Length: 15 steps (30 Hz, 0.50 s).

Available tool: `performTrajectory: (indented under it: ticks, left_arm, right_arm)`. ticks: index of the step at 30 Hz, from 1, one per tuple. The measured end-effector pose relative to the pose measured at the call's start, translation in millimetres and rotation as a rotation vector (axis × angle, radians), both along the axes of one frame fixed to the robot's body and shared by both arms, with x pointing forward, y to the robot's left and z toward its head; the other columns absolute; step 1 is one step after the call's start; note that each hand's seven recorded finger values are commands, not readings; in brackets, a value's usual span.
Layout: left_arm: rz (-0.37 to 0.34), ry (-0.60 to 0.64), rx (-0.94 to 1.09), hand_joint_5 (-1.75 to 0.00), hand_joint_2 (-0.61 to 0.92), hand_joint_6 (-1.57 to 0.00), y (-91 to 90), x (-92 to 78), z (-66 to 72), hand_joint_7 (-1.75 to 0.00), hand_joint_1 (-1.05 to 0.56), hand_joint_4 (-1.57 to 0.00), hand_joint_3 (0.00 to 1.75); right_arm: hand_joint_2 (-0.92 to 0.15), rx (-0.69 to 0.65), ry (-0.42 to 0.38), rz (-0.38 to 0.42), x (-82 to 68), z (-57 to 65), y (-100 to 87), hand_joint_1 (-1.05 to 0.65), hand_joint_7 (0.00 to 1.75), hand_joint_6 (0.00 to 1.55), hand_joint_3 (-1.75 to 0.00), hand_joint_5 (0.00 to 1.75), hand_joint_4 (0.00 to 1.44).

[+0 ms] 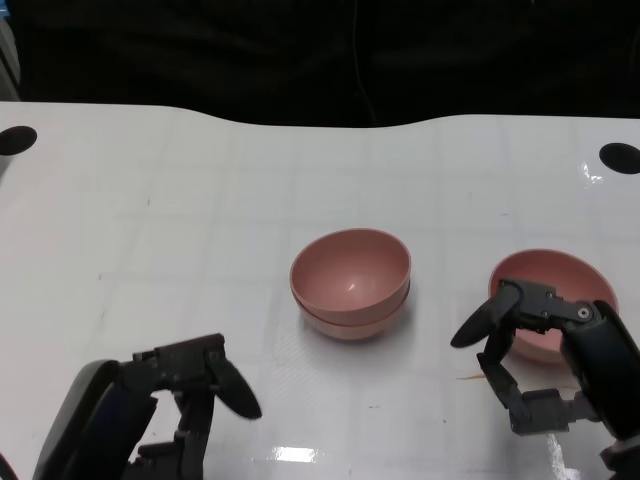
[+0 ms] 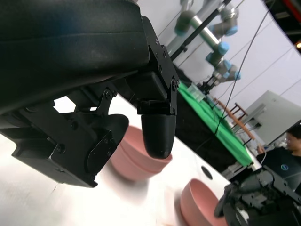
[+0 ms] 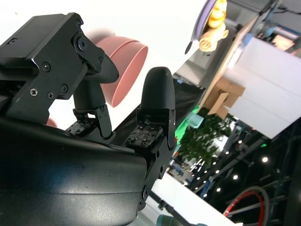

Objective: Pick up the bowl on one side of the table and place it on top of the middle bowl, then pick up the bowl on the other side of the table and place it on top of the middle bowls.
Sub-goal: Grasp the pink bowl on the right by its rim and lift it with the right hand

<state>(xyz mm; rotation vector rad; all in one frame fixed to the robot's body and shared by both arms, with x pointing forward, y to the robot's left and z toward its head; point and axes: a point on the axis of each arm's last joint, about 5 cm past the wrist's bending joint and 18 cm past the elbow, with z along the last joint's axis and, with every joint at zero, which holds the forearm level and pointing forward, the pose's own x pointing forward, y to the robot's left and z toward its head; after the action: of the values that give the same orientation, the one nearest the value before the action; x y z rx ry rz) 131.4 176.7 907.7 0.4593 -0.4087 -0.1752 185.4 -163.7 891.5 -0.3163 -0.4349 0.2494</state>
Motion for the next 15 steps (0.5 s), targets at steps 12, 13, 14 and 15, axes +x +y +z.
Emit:
performTrajectory:
  ticks: [12,13,14,15]
  left_arm:
    - [-0.058,0.127,-0.063,-1.71,0.23,-0.83,6.5,-9.9,-1.2,-1.58,0.08,-0.95,1.63]
    - [-0.058,0.130,-0.062,-1.71,0.23,-0.83,6.8,-9.8,-1.5,-1.57,0.08,-0.96,1.63]
    - [-0.058,0.130,-0.062,-1.71,0.22,-0.83,7.0,-9.7,-1.5,-1.57,0.08,-0.96,1.64]
    - [-0.058,0.129,-0.062,-1.71,0.22,-0.83,7.0,-9.6,-1.5,-1.56,0.08,-0.96,1.64]
  right_arm:
    - [-0.82,-0.492,0.013,-0.198,-4.1,26.9,-11.6,-0.42,0.29,0.45,-0.04,0.71,0.41]
    - [-0.82,-0.528,0.019,-0.218,-5.3,28.6,-12.3,-0.43,0.24,0.44,-0.02,0.66,0.41]
    - [-0.82,-0.555,0.025,-0.233,-6.2,29.9,-12.8,-0.45,0.19,0.44,-0.01,0.61,0.41]
    - [-0.83,-0.582,0.030,-0.245,-7.1,31.1,-13.3,-0.46,0.16,0.43,-0.01,0.57,0.40]
